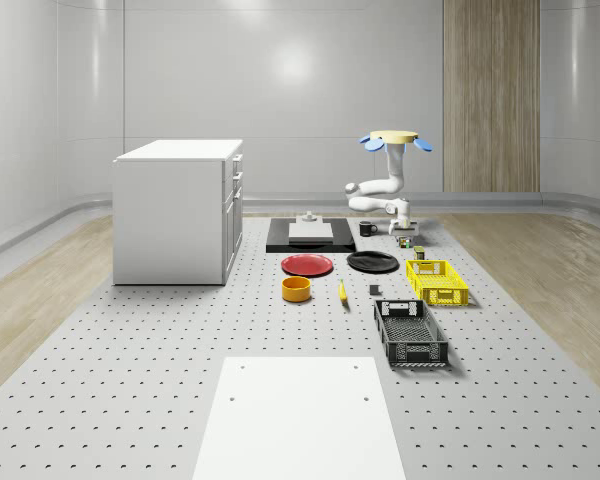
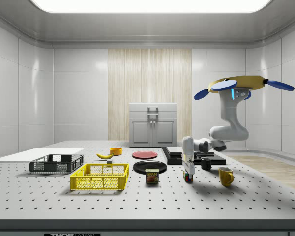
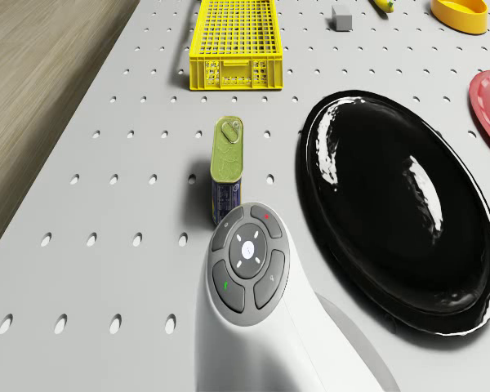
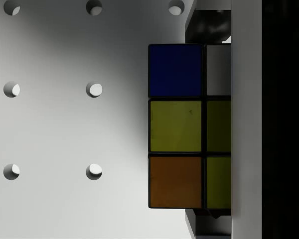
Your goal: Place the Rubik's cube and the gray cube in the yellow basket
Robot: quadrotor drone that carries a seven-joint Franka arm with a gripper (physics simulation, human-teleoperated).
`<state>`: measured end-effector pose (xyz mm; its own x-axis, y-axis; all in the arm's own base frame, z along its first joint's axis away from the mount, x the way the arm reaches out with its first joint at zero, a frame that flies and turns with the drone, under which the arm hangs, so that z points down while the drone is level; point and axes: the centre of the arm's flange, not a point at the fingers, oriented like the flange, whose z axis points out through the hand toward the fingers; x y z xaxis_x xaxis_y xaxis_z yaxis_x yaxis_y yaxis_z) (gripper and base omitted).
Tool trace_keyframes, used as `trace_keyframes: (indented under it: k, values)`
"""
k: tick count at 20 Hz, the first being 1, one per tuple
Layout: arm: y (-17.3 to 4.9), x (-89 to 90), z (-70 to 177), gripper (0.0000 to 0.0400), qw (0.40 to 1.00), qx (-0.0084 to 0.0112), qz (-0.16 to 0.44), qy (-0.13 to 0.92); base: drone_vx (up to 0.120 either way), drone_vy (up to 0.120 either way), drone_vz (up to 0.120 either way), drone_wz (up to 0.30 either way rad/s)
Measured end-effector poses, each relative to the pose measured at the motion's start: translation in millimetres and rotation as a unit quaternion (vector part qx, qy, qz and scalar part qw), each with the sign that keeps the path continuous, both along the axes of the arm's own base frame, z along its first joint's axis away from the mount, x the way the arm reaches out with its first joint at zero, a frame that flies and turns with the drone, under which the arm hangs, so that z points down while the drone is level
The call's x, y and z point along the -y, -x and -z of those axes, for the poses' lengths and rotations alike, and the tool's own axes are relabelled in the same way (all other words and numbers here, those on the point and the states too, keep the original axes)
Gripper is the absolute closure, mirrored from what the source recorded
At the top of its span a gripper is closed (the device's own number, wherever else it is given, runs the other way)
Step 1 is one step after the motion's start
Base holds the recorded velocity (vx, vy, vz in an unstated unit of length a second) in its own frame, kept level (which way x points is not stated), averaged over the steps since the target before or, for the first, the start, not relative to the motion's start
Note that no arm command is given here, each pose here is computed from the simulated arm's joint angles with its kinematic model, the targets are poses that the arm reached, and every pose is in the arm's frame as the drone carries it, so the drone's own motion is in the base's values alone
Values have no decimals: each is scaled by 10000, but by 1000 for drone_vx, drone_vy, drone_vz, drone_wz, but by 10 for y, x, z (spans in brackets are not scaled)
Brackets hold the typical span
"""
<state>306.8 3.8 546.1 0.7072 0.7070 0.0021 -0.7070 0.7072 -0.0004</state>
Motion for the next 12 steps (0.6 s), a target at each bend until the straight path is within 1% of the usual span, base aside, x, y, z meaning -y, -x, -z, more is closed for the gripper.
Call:
trace_keyframes:
  k: [4,7,12]
  values:
    - [0,-1,-31,0,10000,0,0,0,0,0,0,0]
    - [0,-1,-49,40,10000,0,0,0,0,0,0,0]
    - [0,-2,-61,65,10000,0,-1,0,0,0,0,0]
